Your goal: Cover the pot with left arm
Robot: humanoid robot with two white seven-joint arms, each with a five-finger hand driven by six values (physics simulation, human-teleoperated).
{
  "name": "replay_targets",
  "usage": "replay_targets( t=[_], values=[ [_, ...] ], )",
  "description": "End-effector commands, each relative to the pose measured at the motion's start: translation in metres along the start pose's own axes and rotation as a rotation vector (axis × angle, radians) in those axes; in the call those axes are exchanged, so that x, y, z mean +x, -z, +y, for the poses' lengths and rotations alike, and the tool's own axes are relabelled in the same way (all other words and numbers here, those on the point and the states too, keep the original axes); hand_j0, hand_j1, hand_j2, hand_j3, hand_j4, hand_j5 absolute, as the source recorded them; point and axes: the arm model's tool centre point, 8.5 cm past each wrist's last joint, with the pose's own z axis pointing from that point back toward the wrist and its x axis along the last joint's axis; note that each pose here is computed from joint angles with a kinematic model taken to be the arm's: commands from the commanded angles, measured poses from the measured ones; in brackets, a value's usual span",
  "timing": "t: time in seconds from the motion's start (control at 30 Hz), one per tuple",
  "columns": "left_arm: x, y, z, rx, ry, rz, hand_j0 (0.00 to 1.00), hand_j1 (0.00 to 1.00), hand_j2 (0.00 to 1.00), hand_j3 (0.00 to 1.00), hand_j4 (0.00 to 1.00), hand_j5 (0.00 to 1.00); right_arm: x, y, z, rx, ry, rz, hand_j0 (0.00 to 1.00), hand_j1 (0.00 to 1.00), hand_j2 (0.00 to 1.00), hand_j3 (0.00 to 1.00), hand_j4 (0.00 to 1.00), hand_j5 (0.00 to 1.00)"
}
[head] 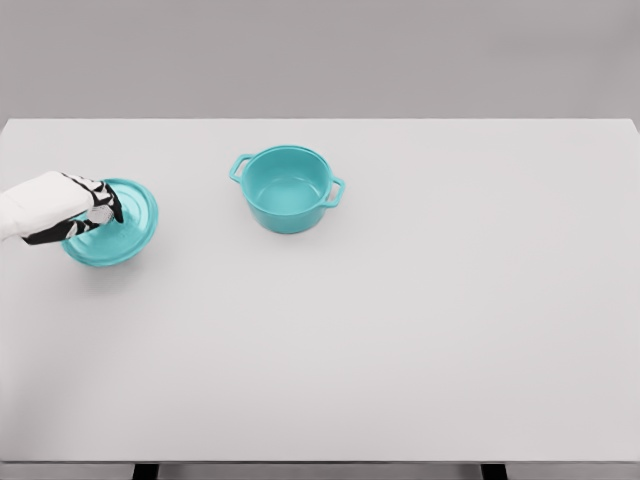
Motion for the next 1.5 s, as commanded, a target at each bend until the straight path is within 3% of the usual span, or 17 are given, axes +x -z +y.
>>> replay_targets(
  t=[0.0, 0.4, 0.83, 1.3, 1.47],
  values=[
    [0.002, 0.0, 0.006, 0.01, 0.008, -0.007, 0.46, 0.46, 0.46, 0.46, 0.46, 0.46, 0.0, 0.0, 0.0, 0.0, 0.0, 0.0, 1.0, 1.0, 1.0, 1.0, 1.0, 1.0],
    [0.018, 0.013, 0.034, 0.079, 0.054, -0.058, 0.46, 0.46, 0.46, 0.46, 0.46, 0.46, 0.001, 0.0, 0.0, 0.001, 0.0, 0.0, 1.0, 1.0, 1.0, 1.0, 1.0, 1.0],
    [0.055, 0.053, 0.045, 0.123, 0.064, -0.174, 0.45, 0.45, 0.45, 0.45, 0.45, 0.45, 0.0, 0.0, 0.0, 0.0, 0.0, 0.001, 1.0, 1.0, 1.0, 1.0, 1.0, 1.0],
    [0.07, 0.072, 0.061, 0.189, 0.054, -0.213, 0.45, 0.45, 0.45, 0.45, 0.45, 0.45, 0.0, 0.0, 0.0, 0.0, 0.0, 0.001, 1.0, 1.0, 1.0, 1.0, 1.0, 1.0],
    [0.085, 0.089, 0.061, 0.173, 0.061, -0.265, 0.45, 0.45, 0.45, 0.45, 0.45, 0.45, 0.0, 0.0, 0.0, 0.0, 0.0, 0.001, 1.0, 1.0, 1.0, 1.0, 1.0, 1.0]
  ],
)
